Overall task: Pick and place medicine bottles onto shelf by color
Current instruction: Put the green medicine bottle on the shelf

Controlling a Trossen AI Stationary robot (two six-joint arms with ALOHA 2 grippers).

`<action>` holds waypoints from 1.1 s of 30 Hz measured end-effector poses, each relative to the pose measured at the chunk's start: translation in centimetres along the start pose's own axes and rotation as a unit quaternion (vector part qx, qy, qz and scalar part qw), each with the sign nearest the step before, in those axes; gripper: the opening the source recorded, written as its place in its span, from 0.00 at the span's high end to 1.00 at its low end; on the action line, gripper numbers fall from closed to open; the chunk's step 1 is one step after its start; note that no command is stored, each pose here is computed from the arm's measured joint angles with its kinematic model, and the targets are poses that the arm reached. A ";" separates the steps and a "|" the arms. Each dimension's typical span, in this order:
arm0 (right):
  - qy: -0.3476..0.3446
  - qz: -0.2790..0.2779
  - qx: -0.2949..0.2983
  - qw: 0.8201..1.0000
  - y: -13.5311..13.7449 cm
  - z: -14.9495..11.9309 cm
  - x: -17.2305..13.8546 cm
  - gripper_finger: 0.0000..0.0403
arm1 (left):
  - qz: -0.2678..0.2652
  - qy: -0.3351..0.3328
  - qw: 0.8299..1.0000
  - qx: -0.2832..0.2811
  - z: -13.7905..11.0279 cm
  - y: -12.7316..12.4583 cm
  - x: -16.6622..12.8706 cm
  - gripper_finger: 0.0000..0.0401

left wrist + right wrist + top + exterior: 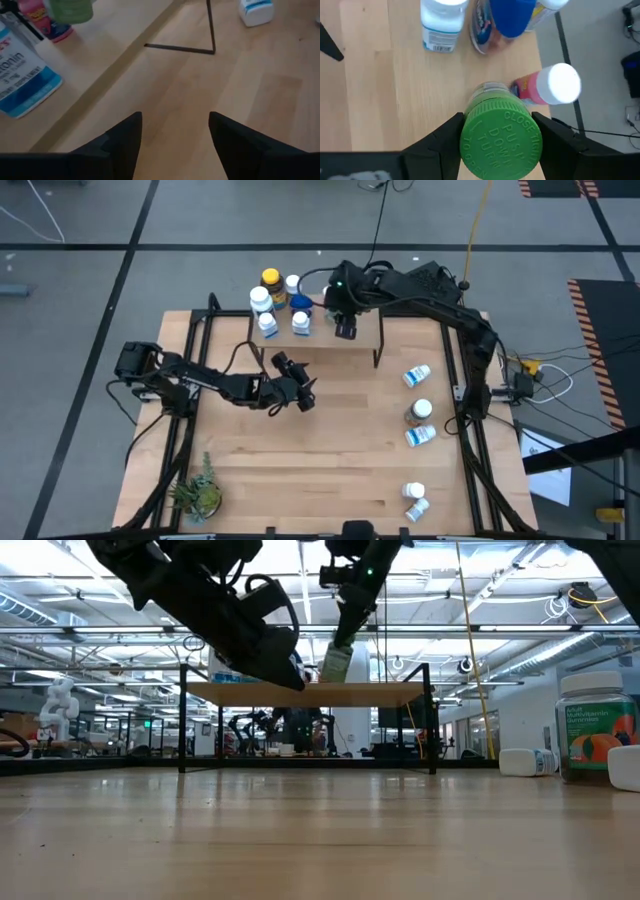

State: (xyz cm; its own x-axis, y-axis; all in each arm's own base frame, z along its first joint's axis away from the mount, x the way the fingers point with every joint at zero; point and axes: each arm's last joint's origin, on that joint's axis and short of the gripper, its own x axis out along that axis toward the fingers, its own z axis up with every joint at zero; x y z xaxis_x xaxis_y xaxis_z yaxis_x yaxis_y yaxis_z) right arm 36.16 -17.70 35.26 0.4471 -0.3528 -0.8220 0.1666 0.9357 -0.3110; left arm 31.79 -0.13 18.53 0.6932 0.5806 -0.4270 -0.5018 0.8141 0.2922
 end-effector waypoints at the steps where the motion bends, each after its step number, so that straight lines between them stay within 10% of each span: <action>1: 0.008 0.002 -0.003 1.000 -0.1 0.0 0.3 0.52 | -0.005 0.001 1.000 0.000 0.0 0.1 0.1 0.43; 33: -0.024 0.041 -0.038 0.998 -0.2 0.3 0.7 0.34 | -0.019 0.004 1.000 -0.002 0.0 0.1 0.1 0.44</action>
State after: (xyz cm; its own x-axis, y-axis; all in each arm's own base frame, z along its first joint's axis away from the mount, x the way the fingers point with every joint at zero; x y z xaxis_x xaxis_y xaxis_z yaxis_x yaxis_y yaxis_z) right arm 36.70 -18.12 34.87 0.4988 -0.2722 -0.8229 0.0611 0.9581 -0.2799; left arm 31.83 0.01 18.46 0.7079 0.5491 -0.4442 -0.4771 0.8355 0.2725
